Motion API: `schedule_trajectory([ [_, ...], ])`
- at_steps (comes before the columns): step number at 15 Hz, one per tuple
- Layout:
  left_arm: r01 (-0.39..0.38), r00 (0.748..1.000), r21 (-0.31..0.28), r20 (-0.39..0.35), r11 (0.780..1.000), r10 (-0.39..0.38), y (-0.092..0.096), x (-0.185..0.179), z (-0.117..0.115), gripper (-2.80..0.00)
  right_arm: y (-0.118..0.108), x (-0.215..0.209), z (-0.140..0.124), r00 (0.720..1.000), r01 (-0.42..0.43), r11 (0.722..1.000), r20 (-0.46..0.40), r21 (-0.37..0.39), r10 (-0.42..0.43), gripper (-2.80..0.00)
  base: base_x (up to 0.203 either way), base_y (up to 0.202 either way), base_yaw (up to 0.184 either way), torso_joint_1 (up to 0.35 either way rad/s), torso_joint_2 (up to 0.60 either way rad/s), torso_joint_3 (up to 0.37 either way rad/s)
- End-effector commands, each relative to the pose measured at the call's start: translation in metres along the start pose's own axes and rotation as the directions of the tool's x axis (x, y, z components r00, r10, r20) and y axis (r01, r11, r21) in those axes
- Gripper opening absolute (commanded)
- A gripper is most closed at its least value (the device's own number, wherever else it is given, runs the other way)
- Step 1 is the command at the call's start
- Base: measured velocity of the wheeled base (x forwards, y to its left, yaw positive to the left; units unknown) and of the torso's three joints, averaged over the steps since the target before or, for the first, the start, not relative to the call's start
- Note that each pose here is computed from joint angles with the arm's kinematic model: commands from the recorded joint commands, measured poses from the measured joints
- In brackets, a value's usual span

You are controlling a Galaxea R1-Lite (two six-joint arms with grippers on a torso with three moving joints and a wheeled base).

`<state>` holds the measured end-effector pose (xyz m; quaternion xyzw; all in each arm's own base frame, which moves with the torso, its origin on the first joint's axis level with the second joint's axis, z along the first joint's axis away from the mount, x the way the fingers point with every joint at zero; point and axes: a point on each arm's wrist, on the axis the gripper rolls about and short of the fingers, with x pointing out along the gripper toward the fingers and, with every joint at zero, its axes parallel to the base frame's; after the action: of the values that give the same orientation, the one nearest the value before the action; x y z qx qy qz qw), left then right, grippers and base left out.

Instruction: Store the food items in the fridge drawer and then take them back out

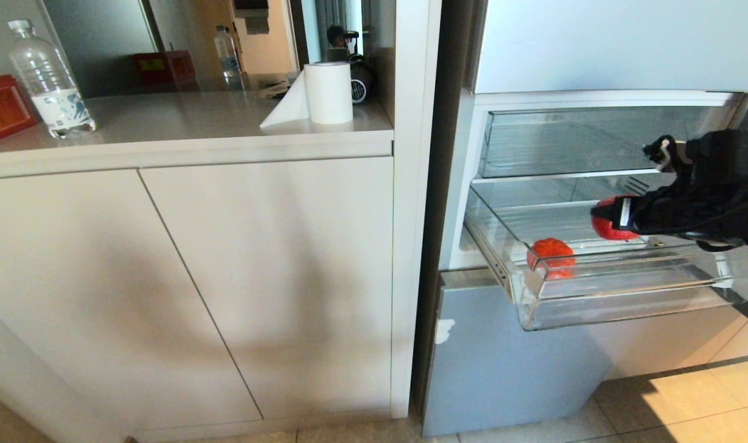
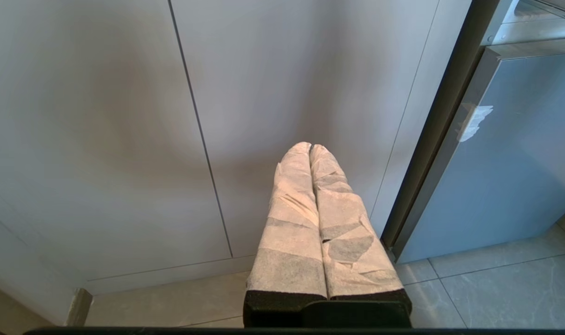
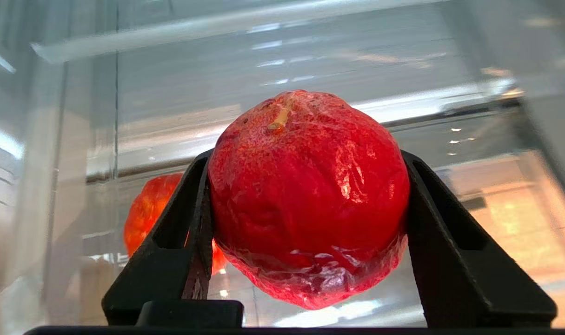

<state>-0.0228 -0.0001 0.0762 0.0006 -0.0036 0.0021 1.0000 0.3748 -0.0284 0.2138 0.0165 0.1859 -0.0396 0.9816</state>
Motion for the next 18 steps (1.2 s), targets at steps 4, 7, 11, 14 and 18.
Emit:
schedule_trajectory([
  [4,0.0,1.0,-0.001,0.0,1.0,0.0,0.0,0.0,0.0,-2.8,0.001,0.032,-0.019,0.998,0.003,1.0,-0.065,0.013,-0.002,0.0,0.0,0.0,0.0,0.0,0.0,0.0],
  [7,-0.001,1.0,0.0,0.0,1.0,0.001,0.0,0.0,0.0,-2.8,0.001,0.026,-0.015,0.999,0.0,1.0,-0.046,0.026,0.001,0.0,0.0,0.0,0.0,0.0,0.0,0.0],
  [11,-0.002,1.0,0.0,-0.001,1.0,0.002,0.0,0.0,0.0,-2.8,0.003,-0.017,0.013,0.995,-0.014,0.999,0.096,0.042,0.01,0.0,0.0,0.0,0.0,0.0,0.0,0.0],
  [14,-0.002,1.0,0.0,-0.001,1.0,0.002,0.0,0.0,0.0,-2.8,0.004,-0.076,0.023,0.983,-0.025,0.998,0.184,0.052,0.015,-2.8,0.0,0.0,0.0,0.0,0.0,0.0],
  [18,0.0,1.0,0.0,0.0,1.0,0.0,0.0,0.0,0.0,-2.8,0.002,-0.154,-0.031,0.99,-0.034,0.997,0.141,0.071,0.023,-2.8,0.0,0.0,0.0,0.0,0.0,0.0],
])
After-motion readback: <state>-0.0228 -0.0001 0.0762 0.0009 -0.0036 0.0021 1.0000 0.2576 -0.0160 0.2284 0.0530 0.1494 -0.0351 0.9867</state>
